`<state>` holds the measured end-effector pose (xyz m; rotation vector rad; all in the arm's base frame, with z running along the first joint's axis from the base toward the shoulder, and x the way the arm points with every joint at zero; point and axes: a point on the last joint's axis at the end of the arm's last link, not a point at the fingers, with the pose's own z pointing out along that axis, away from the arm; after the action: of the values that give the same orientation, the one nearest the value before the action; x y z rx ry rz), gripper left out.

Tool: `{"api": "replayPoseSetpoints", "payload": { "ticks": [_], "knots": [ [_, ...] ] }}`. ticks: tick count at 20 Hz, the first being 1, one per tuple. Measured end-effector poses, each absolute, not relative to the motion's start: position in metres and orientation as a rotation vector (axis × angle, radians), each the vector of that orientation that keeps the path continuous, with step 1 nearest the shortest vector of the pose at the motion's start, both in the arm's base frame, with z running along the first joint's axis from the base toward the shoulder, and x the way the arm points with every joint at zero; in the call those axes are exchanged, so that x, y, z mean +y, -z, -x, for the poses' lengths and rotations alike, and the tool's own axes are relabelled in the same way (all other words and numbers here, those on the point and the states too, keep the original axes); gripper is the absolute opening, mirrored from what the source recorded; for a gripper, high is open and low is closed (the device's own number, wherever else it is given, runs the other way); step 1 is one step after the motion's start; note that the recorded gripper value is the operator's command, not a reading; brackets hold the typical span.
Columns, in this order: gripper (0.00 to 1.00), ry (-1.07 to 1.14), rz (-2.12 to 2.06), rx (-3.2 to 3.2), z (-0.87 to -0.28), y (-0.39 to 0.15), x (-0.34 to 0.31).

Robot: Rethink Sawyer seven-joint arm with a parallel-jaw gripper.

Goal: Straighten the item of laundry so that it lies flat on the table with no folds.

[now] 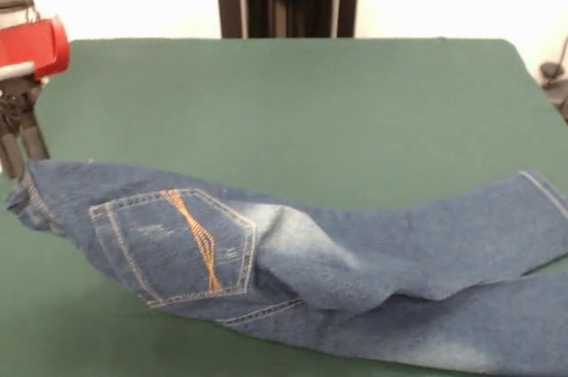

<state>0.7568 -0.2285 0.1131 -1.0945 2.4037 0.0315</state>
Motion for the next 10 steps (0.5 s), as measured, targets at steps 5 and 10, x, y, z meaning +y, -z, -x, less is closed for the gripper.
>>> {"api": "replayPoseSetpoints", "payload": {
  "ticks": [5, 10],
  "knots": [
    [0.00, 0.343, 0.843, 2.013, -0.788, -0.111, -0.247],
    [0.00, 0.770, 0.579, 1.490, -0.782, -0.142, -0.283]
  ]
}}
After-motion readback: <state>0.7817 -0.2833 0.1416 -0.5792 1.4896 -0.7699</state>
